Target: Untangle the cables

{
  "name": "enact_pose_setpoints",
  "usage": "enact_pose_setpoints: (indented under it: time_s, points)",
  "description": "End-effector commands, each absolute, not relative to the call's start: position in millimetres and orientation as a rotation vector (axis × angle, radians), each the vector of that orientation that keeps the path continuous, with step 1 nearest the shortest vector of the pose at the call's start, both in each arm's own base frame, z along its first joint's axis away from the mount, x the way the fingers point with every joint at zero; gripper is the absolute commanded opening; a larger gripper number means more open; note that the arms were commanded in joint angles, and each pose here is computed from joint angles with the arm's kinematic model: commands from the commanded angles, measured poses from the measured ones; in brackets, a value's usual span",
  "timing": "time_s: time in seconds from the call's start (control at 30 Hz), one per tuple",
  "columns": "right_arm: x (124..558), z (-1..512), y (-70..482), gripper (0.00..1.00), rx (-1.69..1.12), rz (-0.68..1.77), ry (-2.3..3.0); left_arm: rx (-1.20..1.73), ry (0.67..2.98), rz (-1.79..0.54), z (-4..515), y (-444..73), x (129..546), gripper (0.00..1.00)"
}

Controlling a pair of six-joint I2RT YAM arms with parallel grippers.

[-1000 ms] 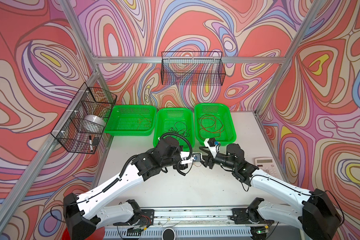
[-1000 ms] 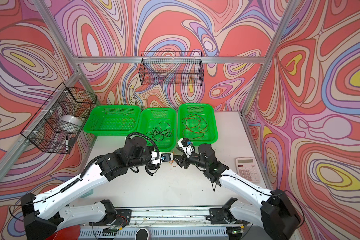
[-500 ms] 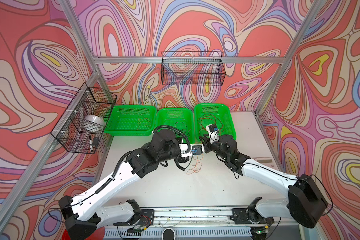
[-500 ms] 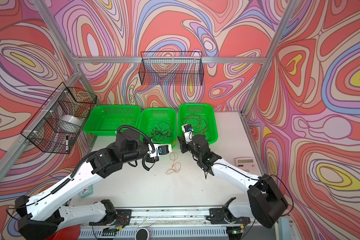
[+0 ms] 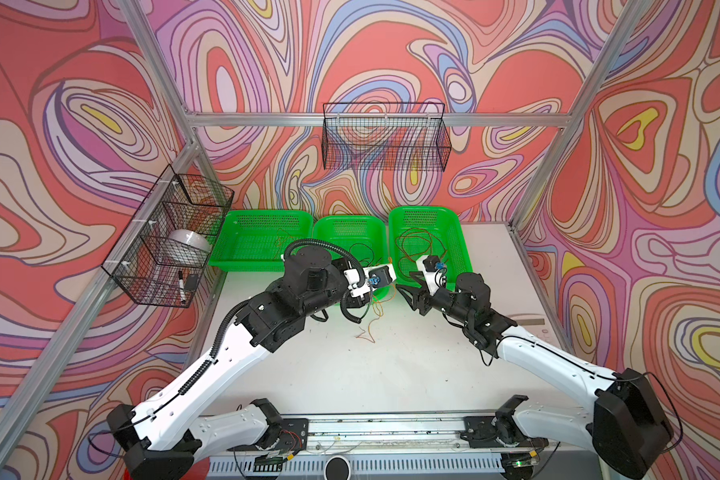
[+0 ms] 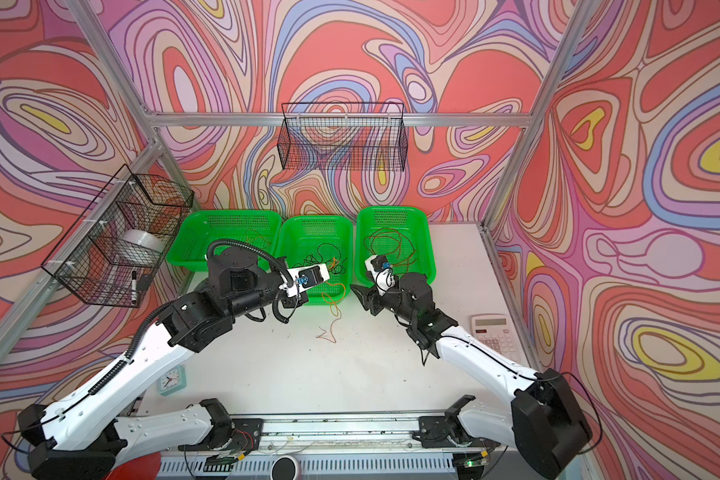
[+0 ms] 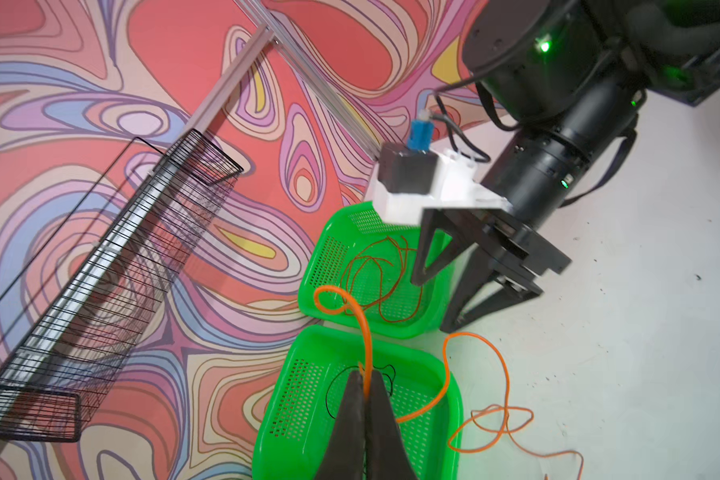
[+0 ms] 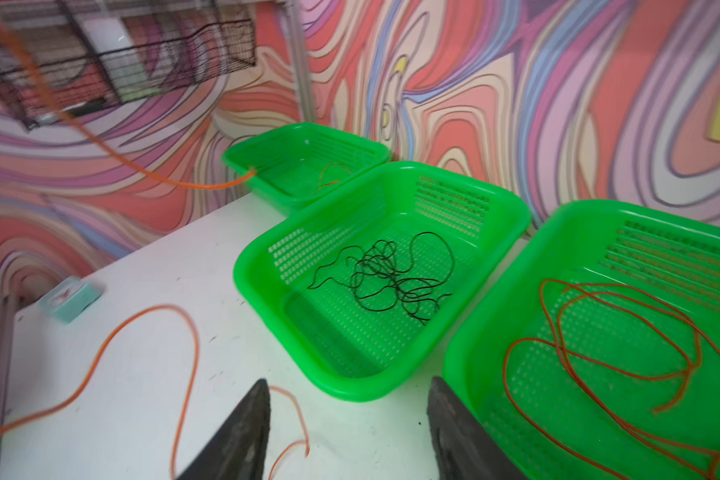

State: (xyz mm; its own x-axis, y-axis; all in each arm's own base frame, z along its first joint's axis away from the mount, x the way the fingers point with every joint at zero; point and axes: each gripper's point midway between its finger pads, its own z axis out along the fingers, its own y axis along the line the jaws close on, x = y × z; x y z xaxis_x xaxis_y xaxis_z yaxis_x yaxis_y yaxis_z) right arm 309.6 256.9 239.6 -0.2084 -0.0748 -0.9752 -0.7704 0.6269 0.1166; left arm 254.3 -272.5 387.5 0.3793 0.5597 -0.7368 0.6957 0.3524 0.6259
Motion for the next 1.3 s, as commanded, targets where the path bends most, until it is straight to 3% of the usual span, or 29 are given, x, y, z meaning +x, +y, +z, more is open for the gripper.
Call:
enact_pose_setpoints:
  time_s: [0.0, 0.33, 0.4, 0.57, 0.7, 0.87, 1.27]
  points:
    - [276.5, 231.4, 280.2, 0.66, -0.824, 0.979, 1.603, 1.185, 1.244, -0.129, 413.8, -274.5, 266.4, 0.0]
    - [307.5, 236.7, 330.1, 0.68, -0.813, 1.003, 1.49, 1.024, 1.181, -0.131, 456.5, -275.4, 280.3, 0.0]
    - [318.6, 228.5, 335.1, 0.62, -0.792, 0.993, 1.517, 0.981, 1.156, -0.118, 470.1, -274.0, 283.9, 0.0]
    - [318.0, 219.7, 350.2, 0.35, -0.81, 1.097, 1.539, 0.847, 1.136, -0.005, 507.0, -258.3, 307.8, 0.0]
    - [312.2, 208.4, 356.0, 0.3, -0.814, 1.124, 1.565, 0.754, 1.085, 0.045, 546.2, -244.5, 318.5, 0.0]
    - [307.2, 190.4, 366.6, 0.15, -0.827, 1.186, 1.616, 0.677, 1.028, 0.106, 586.9, -228.2, 333.1, 0.0]
    - [308.9, 177.7, 378.0, 0.16, -0.805, 1.251, 1.647, 0.502, 0.976, 0.27, 646.9, -165.2, 381.0, 0.0]
